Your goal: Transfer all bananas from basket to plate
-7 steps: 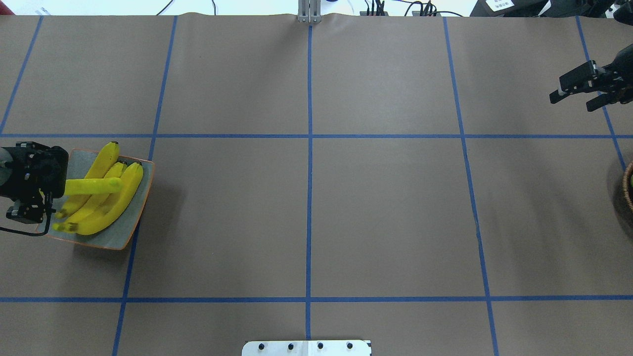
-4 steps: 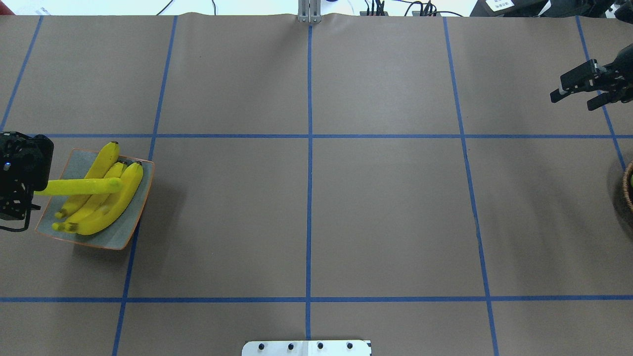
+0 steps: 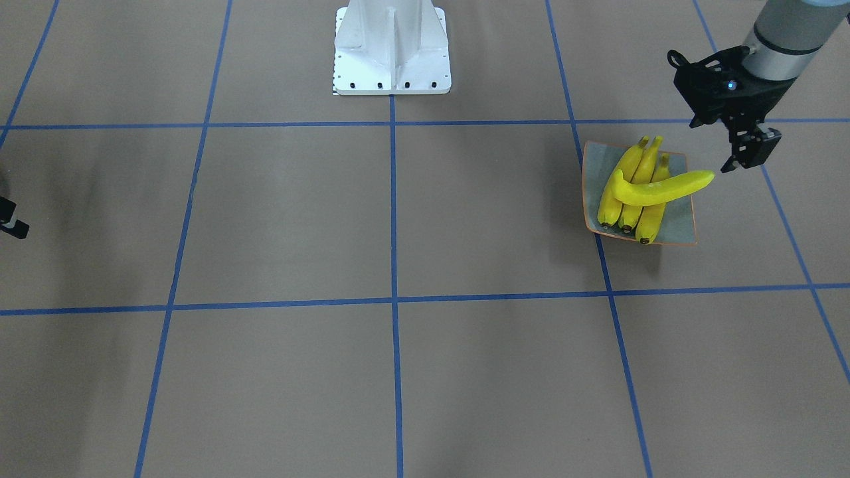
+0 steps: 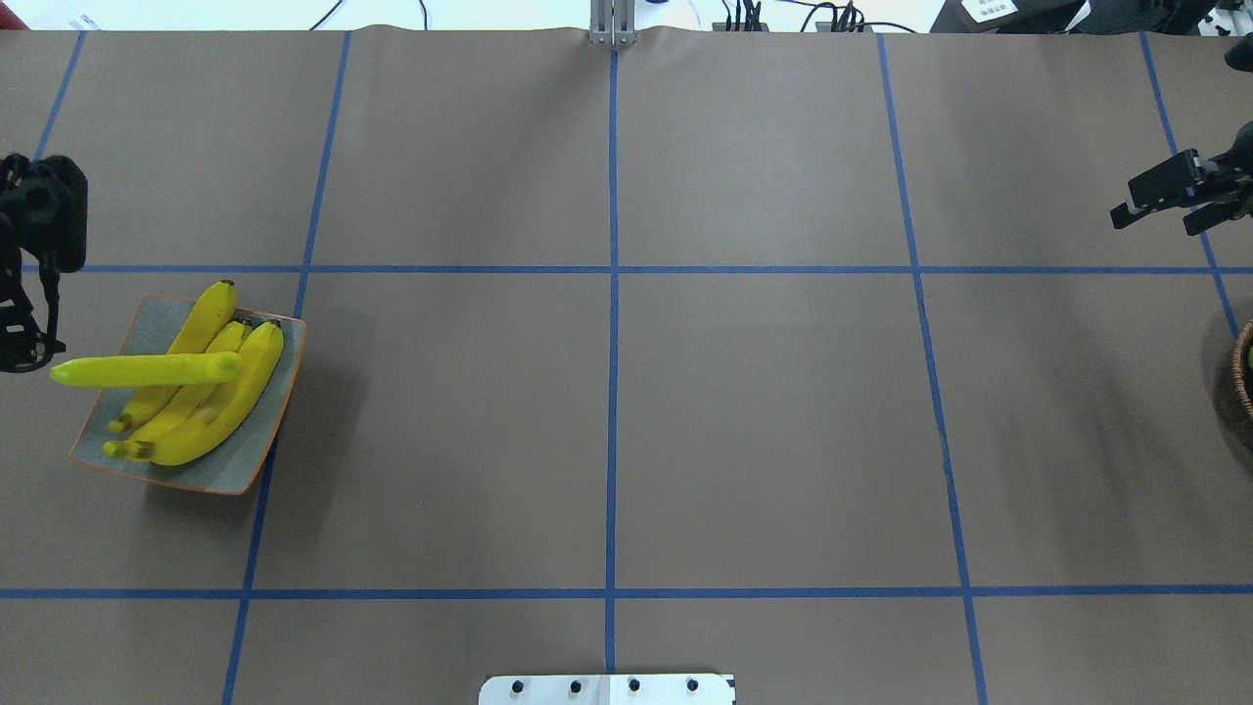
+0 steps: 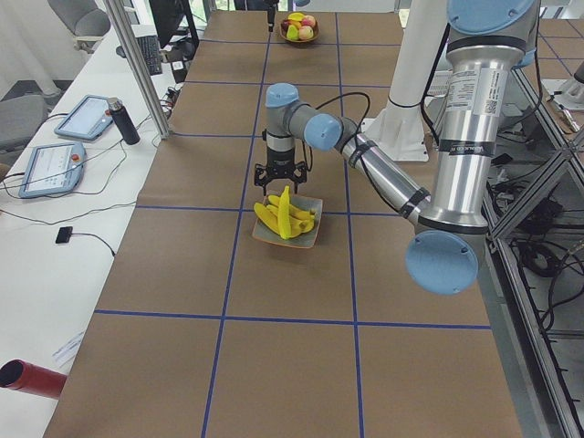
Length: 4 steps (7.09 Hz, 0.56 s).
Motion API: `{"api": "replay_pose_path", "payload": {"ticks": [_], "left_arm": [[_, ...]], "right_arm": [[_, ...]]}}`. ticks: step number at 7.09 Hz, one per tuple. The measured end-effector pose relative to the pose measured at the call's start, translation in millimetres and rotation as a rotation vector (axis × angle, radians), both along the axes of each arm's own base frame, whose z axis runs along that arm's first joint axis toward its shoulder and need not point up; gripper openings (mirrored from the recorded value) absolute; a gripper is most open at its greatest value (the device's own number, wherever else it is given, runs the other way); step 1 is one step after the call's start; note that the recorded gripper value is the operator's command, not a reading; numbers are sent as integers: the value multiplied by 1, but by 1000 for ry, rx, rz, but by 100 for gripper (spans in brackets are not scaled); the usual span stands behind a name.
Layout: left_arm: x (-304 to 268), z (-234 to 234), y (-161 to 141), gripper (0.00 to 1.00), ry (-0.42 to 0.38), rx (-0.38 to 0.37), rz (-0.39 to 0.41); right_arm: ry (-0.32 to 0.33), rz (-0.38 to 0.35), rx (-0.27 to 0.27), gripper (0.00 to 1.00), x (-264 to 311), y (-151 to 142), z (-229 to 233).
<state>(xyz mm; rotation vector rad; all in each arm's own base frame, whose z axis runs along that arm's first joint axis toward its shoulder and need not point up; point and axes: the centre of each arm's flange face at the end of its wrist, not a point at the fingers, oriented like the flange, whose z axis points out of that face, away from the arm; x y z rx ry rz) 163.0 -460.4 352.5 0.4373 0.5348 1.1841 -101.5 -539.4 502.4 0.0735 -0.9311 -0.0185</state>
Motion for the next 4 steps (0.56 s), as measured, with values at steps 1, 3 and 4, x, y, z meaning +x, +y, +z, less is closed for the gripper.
{"api": "replay_pose_path", "payload": {"ticks": [1,3,4], "left_arm": [[-22,-17,-21,100,10,-136,-139],[-72,-9,-54,100,84,-411,-384],[-103,7,-63,100,107,-495,-477]], "right_arm": [[27,-22,15,100,10,5,23],[71,-46,30,100,50,20,77],[91,-38,15,100,73,26,105]]}}
